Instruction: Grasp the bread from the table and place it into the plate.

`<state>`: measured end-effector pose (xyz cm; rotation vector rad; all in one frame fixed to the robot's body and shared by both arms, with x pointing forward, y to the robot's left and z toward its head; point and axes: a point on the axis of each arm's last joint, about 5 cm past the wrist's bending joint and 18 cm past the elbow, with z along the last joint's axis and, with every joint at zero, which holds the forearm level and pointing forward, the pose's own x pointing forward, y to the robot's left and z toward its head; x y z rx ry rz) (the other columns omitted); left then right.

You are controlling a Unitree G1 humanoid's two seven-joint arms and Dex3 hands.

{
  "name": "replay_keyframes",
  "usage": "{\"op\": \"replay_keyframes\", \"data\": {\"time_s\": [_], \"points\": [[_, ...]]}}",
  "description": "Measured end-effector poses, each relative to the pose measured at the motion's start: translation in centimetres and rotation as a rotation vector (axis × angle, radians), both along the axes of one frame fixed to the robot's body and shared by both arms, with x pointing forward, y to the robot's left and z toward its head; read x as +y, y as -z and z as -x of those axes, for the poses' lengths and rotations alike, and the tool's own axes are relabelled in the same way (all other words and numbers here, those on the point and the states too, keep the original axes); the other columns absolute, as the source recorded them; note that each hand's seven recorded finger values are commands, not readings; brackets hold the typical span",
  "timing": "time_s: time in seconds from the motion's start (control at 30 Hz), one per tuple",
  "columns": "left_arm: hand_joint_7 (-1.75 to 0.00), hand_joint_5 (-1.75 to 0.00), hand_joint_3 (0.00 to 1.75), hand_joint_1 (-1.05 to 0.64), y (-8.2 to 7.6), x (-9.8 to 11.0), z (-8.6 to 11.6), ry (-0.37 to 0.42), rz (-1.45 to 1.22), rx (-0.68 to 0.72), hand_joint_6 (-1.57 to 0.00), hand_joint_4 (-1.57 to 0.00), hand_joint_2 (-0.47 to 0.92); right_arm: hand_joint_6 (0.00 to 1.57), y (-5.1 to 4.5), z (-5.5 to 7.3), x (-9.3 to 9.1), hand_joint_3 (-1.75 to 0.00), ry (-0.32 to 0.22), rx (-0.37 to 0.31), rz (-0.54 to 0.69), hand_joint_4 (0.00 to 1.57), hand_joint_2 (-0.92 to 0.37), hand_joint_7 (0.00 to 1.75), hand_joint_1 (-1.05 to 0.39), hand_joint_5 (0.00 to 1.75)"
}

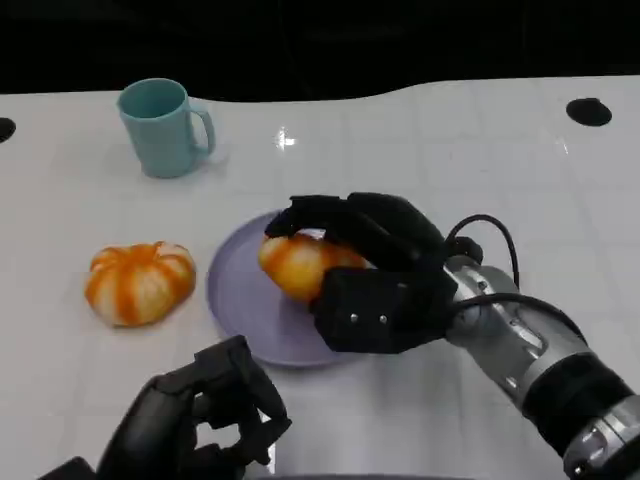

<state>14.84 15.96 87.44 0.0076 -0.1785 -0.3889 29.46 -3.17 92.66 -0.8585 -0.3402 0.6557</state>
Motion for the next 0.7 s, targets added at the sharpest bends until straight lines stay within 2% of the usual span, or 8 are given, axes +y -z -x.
{"op": "replay_keyframes", "data": {"time_s": [0.13, 0.3, 0.6, 0.7], "points": [[-1.59, -1.75, 0.34, -0.53, -0.1, 0.0, 0.1, 0.000, 0.001, 0.003, -0.57, -0.68, 0.92, 0.21, -0.50, -0.1, -0.3, -0.19, -0.024, 0.005, 0.100, 0.01, -0.92, 0.00, -0.66, 0.27], [-1.58, -1.75, 0.34, -0.56, -0.1, -0.1, 0.1, 0.002, -0.007, -0.001, -0.58, -0.69, 0.92, 0.17, -1.43, -0.1, -0.8, -0.21, -0.062, -0.005, 0.151, 0.00, -0.92, 0.00, -0.73, 0.22], [-1.59, -1.75, 0.35, -0.52, -0.3, -0.1, 0.1, -0.005, -0.014, -0.010, -0.57, -0.68, 0.92, 0.17, -1.79, 0.7, -2.0, -0.23, -0.088, -0.013, 0.166, 0.01, -0.92, 0.00, -0.74, 0.28], [-1.59, -1.75, 0.35, -0.51, -0.3, 0.0, 0.1, -0.007, -0.015, -0.012, -0.57, -0.68, 0.92, 0.21, -2.02, 1.3, -2.7, -0.20, -0.085, -0.011, 0.124, 0.03, -0.92, 0.02, -0.70, 0.37]]}}
